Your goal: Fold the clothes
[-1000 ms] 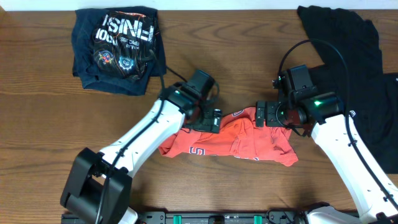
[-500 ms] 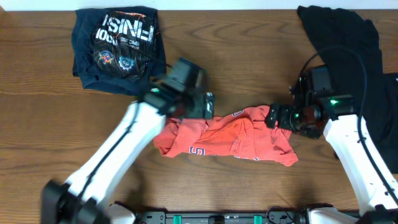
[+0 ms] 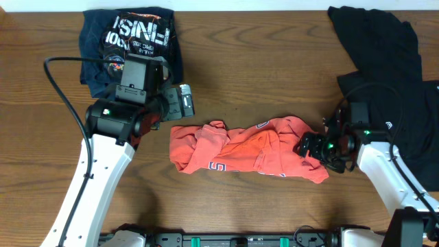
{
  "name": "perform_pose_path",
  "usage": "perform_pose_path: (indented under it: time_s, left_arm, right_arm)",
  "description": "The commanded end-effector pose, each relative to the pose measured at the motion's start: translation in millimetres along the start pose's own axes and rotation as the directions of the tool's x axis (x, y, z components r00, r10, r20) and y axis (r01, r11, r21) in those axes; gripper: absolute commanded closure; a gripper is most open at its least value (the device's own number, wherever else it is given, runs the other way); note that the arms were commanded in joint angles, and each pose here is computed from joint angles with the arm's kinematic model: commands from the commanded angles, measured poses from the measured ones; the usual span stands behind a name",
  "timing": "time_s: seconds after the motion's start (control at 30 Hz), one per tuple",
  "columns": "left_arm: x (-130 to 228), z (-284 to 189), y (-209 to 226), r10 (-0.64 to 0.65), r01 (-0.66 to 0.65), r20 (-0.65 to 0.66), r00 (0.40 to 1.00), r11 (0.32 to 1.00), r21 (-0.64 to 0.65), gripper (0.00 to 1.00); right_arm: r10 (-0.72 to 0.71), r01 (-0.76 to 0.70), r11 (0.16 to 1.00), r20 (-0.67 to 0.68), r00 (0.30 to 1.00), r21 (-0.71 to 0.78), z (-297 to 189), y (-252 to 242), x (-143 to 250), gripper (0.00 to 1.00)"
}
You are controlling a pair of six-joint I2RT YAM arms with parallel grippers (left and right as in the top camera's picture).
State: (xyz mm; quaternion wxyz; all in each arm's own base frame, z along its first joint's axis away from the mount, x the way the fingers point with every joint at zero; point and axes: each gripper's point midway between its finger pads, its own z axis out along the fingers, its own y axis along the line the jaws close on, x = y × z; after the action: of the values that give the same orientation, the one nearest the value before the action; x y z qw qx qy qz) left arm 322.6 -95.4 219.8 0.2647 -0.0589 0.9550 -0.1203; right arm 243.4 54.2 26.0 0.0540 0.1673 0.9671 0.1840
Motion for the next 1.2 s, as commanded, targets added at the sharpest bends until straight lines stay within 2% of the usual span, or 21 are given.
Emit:
perform_pose_path:
  time_s: [0.0,0.07,0.17,0.33,0.4,0.73,0.9,1.17]
  left_arm:
    - [-1.8,1.9,12.2,0.014,-0.013,0.008,1.000,0.999,-0.053,0.02]
    - [-3.3,1.6,17.7,0.015,-0.013,0.017,1.000,0.996,-0.084,0.02]
    - [-4.6,1.4,23.6,0.016,-0.012,0.026,1.000,0.993,-0.118,0.02]
    - [-5.5,4.4,30.2,0.016,-0.012,0.025,1.000,0.988,-0.157,0.02]
    - [-6.3,5.0,34.3,0.016,-0.011,0.028,0.999,0.984,-0.180,0.02]
    - [-13.1,2.1,60.1,-0.038,0.048,0.047,0.998,0.971,-0.236,0.02]
    - [-12.3,0.4,70.9,-0.064,0.072,0.042,0.997,0.964,-0.256,0.02]
    - [-10.2,0.0,72.7,-0.068,0.074,0.034,0.997,0.963,-0.261,0.02]
  right_arm:
    - [0.012,-0.013,0.999,-0.032,0.999,-0.038,14.1,-3.0,10.6,0.15]
    - [0.012,-0.014,0.998,-0.039,0.999,-0.060,21.4,-2.8,13.6,0.16]
    - [0.000,-0.004,0.993,-0.035,0.999,-0.118,27.7,4.5,13.2,0.34]
    - [-0.034,0.040,0.983,0.037,0.999,-0.177,24.6,18.0,-5.3,0.86]
    - [-0.037,0.047,0.982,0.061,0.997,-0.182,20.8,20.4,-13.6,0.98]
    - [-0.074,0.102,0.983,0.184,0.980,-0.150,-36.0,2.2,-72.4,0.99]
    - [-0.129,0.156,0.981,0.208,0.970,-0.119,-70.3,-5.3,-88.3,0.99]
    - [-0.287,0.315,0.941,0.206,0.936,-0.122,-95.6,43.2,-91.3,0.99]
